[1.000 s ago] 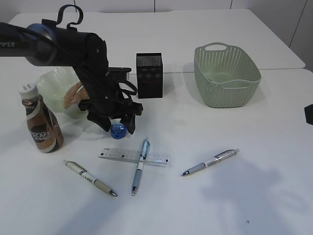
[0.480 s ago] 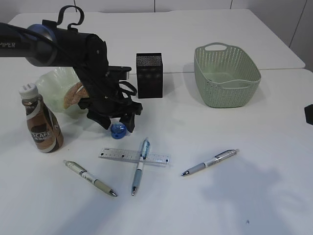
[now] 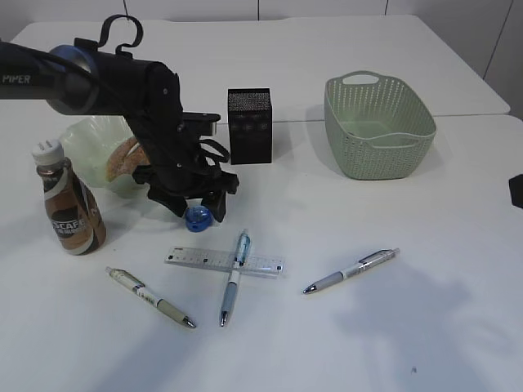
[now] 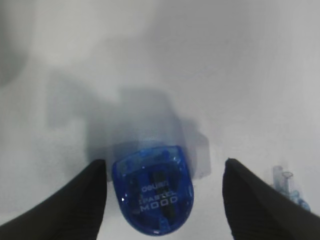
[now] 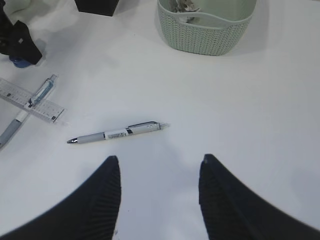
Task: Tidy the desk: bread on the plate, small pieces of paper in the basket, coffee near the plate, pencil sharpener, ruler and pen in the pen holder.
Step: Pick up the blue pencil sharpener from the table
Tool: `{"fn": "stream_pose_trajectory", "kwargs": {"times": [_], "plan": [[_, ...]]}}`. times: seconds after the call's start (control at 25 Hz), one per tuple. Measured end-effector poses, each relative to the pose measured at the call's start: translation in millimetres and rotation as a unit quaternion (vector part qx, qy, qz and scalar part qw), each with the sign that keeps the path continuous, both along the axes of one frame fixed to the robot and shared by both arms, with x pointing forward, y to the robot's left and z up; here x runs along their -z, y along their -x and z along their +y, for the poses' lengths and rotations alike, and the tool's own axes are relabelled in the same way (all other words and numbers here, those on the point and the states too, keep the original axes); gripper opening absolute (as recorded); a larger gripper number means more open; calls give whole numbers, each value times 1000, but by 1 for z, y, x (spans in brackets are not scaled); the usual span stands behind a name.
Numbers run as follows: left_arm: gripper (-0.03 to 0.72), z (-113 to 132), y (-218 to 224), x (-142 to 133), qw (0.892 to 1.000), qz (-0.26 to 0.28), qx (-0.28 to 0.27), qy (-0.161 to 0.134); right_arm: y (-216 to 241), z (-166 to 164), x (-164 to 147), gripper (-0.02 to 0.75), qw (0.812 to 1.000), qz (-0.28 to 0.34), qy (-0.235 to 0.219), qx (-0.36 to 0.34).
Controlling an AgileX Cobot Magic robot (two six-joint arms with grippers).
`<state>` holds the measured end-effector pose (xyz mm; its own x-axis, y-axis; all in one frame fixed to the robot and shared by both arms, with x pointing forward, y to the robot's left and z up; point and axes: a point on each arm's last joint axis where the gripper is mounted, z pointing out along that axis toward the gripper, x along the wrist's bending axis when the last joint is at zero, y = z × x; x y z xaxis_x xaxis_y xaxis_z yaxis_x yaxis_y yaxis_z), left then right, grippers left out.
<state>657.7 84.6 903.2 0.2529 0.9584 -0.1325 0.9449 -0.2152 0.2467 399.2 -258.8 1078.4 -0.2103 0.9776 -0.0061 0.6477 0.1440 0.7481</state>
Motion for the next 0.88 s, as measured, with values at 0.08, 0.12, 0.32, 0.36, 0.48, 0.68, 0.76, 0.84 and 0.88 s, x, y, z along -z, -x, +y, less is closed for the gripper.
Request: {"fn": "stream_pose_trajectory", "kwargs": {"times": [0.08,0.12,0.32,0.36,0.48,0.68,0.76,0.84,0.88], "plan": [[507,0,0,1,1000,0,0,0,0,0,0,405,1000,0,0,0],[507,0,0,1,1000,1,0,0,0,0,0,405,1000,0,0,0],[493,0,0,3,1000,3,0,-1,0,0,0,405,1000,0,0,0],[492,0,0,3,1000,3,0,-1,0,0,0,405,1000,0,0,0],[480,0,0,3,1000,3,0,-1,0,0,0,405,1000,0,0,0],[372,0,0,3,1000,2,0,-1,0,0,0,405,1000,0,0,0],[338,0,0,3,1000,2,0,-1,0,0,0,405,1000,0,0,0],[323,0,0,3,1000,2,0,-2,0,0,0,405,1000,0,0,0],[316,0,0,3,1000,2,0,-2,0,0,0,405,1000,0,0,0]]}}
